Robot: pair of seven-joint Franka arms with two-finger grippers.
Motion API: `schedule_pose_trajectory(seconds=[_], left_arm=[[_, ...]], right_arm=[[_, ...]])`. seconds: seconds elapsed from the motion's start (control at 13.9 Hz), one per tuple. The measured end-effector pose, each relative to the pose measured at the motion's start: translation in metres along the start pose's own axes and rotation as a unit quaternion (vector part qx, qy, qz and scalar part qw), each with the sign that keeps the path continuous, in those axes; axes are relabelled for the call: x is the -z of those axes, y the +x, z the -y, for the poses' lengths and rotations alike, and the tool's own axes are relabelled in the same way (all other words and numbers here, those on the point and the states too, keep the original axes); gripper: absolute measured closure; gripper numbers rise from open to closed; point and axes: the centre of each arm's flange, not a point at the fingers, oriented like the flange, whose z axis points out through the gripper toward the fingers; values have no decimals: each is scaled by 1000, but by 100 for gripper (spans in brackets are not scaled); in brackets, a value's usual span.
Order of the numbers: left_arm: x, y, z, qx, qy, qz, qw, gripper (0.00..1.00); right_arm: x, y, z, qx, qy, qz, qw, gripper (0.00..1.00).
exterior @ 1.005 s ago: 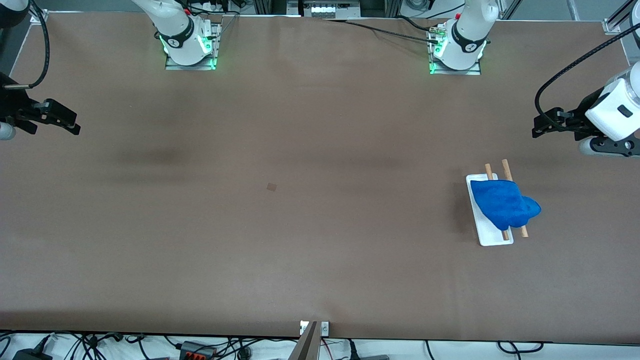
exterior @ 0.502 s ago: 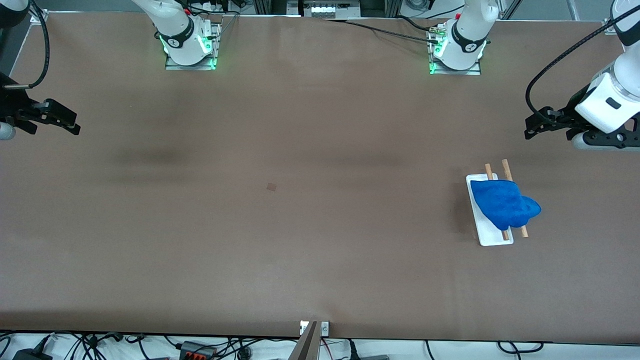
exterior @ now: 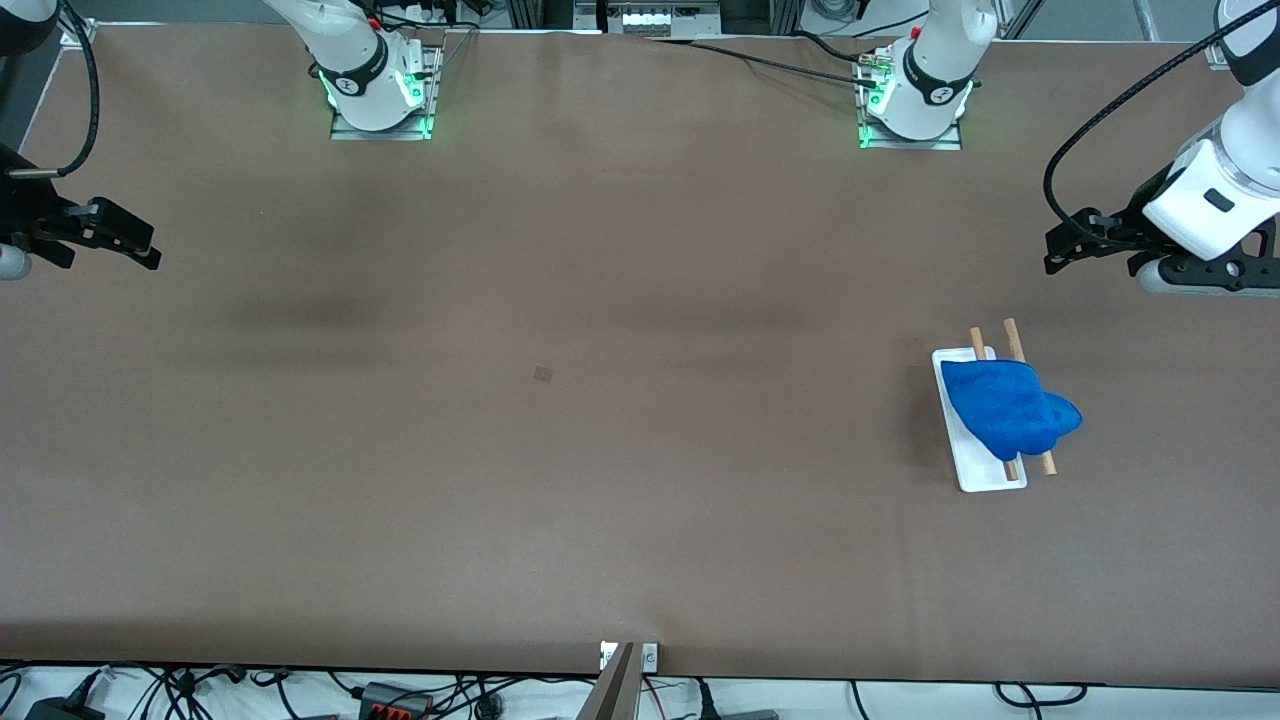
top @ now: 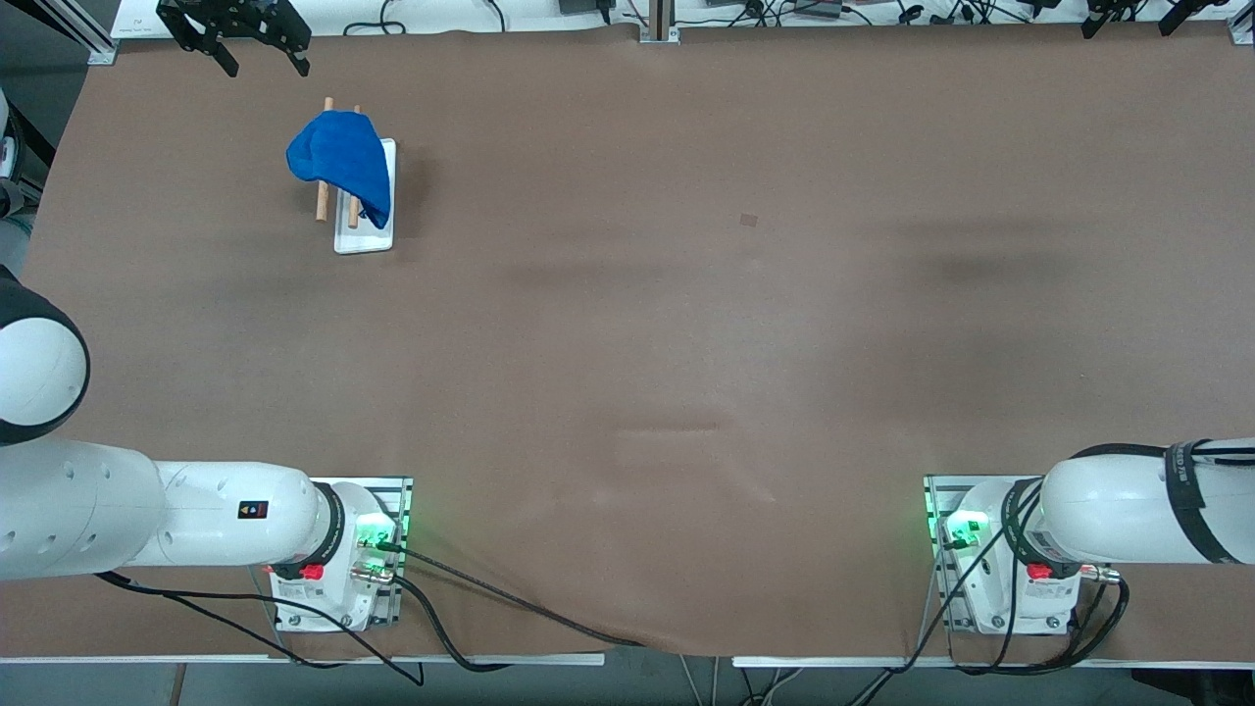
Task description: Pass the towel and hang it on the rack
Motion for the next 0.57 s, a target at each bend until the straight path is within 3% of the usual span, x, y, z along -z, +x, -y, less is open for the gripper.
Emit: schedule_pose_trajectory(seconds=[0.57], left_arm=[[1,-1,-3,-3,0,-1,1000,0]], right_arm=[[-1,-1,0,0,0,5,1000,0]])
